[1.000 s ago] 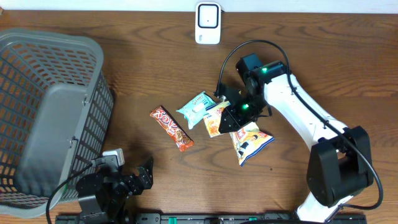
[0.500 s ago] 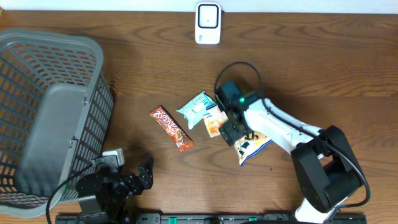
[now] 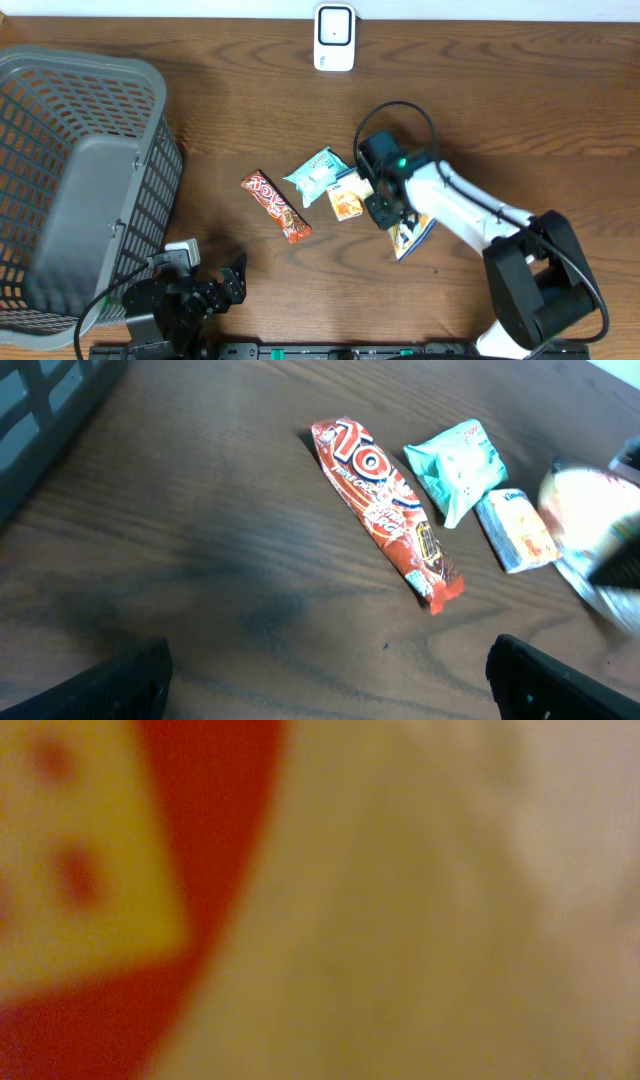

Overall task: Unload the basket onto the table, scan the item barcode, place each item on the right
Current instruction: 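Reach the right gripper to the yellow snack bag and grasp it, then lift the yellow bag with the right gripper toward the scanner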

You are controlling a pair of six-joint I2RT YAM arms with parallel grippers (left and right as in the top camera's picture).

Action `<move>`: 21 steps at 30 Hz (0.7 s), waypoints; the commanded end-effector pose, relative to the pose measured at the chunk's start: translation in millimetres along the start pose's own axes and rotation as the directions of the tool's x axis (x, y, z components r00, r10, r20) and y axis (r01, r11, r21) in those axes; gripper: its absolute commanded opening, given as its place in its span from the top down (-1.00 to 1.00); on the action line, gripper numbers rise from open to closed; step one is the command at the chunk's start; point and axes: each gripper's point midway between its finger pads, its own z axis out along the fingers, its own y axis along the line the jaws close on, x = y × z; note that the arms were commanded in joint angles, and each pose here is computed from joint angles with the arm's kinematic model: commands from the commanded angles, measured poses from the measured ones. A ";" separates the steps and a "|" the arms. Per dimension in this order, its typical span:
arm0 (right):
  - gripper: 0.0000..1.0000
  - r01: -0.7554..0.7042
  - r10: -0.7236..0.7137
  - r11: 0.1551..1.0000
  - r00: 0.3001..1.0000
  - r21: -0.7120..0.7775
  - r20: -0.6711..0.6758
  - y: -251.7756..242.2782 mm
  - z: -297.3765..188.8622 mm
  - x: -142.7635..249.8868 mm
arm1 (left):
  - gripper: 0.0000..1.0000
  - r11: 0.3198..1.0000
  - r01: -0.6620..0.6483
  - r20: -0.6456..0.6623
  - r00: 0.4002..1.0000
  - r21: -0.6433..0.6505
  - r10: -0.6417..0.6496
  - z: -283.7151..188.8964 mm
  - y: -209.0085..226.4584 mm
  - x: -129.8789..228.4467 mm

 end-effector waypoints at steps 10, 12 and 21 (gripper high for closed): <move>0.97 -0.064 0.233 0.181 0.972 -0.981 -0.021 90.0 -172.2 -22.6 | -0.96 1.000 0.003 0.000 1.000 -0.008 -0.003 0.3 1.6 0.5; 0.97 -0.258 0.299 0.056 0.926 -0.965 -0.230 81.2 -184.3 -26.7 | -0.96 1.000 0.003 0.000 1.000 -0.008 -0.003 0.3 1.6 0.5; 0.98 0.226 0.213 0.251 0.936 -0.941 0.282 74.4 -173.5 -27.7 | -0.96 1.000 0.003 0.000 1.000 -0.008 -0.003 0.3 1.6 0.5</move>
